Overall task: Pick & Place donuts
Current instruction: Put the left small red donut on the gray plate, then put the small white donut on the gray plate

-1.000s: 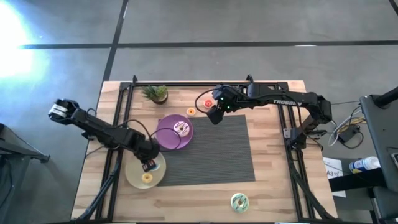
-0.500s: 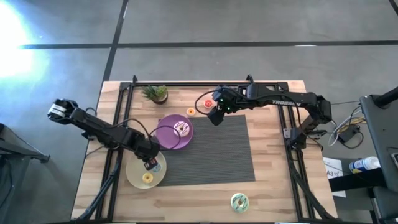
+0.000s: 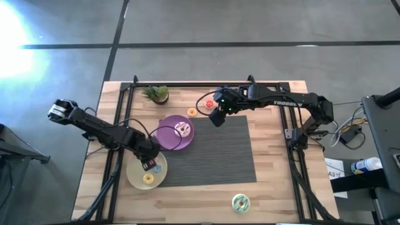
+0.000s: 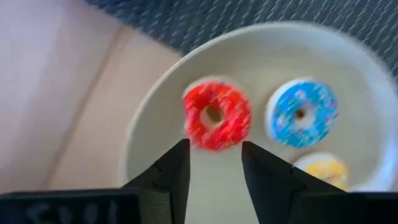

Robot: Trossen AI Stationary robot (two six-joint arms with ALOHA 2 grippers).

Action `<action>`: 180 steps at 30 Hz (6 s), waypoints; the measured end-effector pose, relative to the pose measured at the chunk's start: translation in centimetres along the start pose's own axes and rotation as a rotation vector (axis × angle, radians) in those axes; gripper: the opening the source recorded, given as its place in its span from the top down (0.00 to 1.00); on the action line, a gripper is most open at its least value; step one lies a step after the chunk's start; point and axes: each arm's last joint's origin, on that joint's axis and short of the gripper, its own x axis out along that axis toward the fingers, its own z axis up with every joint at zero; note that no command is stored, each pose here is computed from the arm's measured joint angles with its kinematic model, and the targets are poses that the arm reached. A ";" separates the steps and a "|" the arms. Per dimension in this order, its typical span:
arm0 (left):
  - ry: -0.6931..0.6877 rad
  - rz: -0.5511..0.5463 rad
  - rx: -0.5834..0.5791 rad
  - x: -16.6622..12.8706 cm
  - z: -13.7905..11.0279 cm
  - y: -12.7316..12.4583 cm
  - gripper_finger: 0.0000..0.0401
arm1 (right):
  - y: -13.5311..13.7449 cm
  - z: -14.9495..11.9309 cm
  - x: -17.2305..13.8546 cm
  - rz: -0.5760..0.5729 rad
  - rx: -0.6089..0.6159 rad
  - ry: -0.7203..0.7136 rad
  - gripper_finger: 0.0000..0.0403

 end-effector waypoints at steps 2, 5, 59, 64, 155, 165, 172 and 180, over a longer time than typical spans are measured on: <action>0.003 0.034 0.024 -0.6 0.0 0.1 0.70 | 0.0 0.0 0.0 0.000 -0.003 0.000 0.44; -0.017 0.062 0.055 -1.4 0.4 0.1 0.70 | -0.1 0.0 0.0 -0.001 -0.009 0.000 0.44; -0.234 -0.091 -0.062 2.8 27.0 14.0 0.76 | -1.8 -2.6 -1.8 -0.108 0.080 0.066 0.44; -0.260 -0.083 -0.044 2.8 27.3 14.1 0.94 | -1.8 -2.5 -1.8 -0.103 0.082 0.059 0.44; -0.300 -1.048 0.114 -8.9 24.6 7.5 1.00 | 7.0 -1.9 -1.6 0.145 -0.920 -0.410 0.44; -0.309 -1.041 0.141 -8.8 24.5 7.4 1.00 | 7.0 -2.0 -1.1 0.164 -0.793 -0.374 0.55; -0.306 -1.009 0.143 -8.5 24.3 7.3 1.00 | 7.0 -2.1 -0.9 0.171 -0.734 -0.354 0.74; -0.321 -0.895 0.106 -7.2 24.1 7.2 0.88 | 6.9 -2.4 -0.6 0.184 -0.667 -0.308 0.92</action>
